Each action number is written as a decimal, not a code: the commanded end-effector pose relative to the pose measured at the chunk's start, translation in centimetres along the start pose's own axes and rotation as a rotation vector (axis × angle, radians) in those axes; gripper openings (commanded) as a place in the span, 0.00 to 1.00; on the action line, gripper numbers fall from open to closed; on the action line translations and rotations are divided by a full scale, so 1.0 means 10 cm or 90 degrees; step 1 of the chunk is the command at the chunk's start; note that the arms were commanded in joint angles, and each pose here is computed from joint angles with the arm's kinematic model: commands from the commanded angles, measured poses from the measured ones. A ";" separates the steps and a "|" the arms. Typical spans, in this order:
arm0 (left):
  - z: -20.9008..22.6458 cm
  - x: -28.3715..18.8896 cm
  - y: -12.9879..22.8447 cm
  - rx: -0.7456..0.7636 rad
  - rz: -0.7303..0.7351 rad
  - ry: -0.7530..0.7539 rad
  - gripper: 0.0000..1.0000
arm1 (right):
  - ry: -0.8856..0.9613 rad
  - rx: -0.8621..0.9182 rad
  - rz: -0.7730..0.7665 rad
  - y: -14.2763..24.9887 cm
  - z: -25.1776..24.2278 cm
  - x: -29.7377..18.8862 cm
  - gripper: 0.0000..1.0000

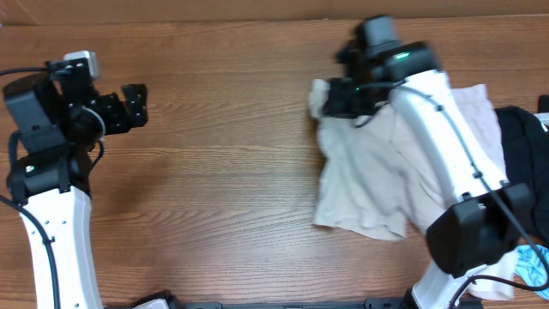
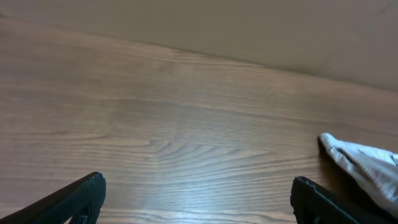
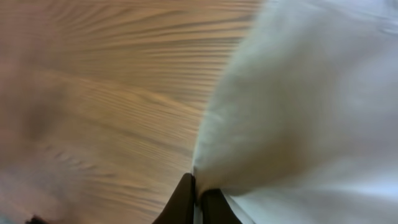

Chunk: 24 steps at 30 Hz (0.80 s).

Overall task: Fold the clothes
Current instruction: 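Drag the beige shorts leftward to the table center with right gripper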

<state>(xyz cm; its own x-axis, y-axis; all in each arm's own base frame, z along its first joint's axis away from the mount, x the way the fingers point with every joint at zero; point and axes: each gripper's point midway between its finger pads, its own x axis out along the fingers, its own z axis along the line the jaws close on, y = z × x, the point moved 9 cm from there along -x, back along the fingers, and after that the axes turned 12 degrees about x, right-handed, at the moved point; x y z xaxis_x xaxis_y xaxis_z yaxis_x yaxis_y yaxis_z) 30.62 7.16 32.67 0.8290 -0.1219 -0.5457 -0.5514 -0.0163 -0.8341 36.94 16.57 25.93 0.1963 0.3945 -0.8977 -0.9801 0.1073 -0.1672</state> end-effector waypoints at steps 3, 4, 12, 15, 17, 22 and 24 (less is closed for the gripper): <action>0.11 -0.07 -0.04 -0.019 -0.006 -0.014 0.98 | -0.050 -0.107 0.003 0.34 0.83 0.35 0.30; 0.11 -0.07 -0.03 -0.014 -0.004 -0.013 0.98 | -0.055 -0.122 0.002 0.38 0.91 0.40 0.54; 0.04 -0.05 0.00 0.005 0.010 0.011 1.00 | -0.061 -0.091 -0.012 0.31 0.85 0.20 1.00; -0.13 0.02 -0.01 0.033 0.014 0.060 0.99 | -0.047 -0.037 -0.038 0.11 0.55 -0.08 1.00; -0.30 0.12 0.00 0.056 0.027 0.095 0.98 | -0.032 0.014 -0.056 -0.04 0.25 -0.26 1.00; -0.86 0.59 0.13 0.149 0.088 0.173 1.00 | 0.019 0.150 -0.084 -0.33 -0.57 -0.55 1.00; -1.05 0.82 0.20 0.190 0.112 0.174 1.00 | 0.033 0.187 -0.100 -0.41 -0.89 -0.67 1.00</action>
<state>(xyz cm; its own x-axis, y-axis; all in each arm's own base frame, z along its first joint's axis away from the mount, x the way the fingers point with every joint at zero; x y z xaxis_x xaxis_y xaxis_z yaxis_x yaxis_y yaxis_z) 33.47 -1.23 29.33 0.6919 -0.3601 -0.6258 -0.6033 0.1878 -0.7751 39.33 9.18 26.76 0.2540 0.3368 -0.9066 -0.9241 0.3612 -0.1248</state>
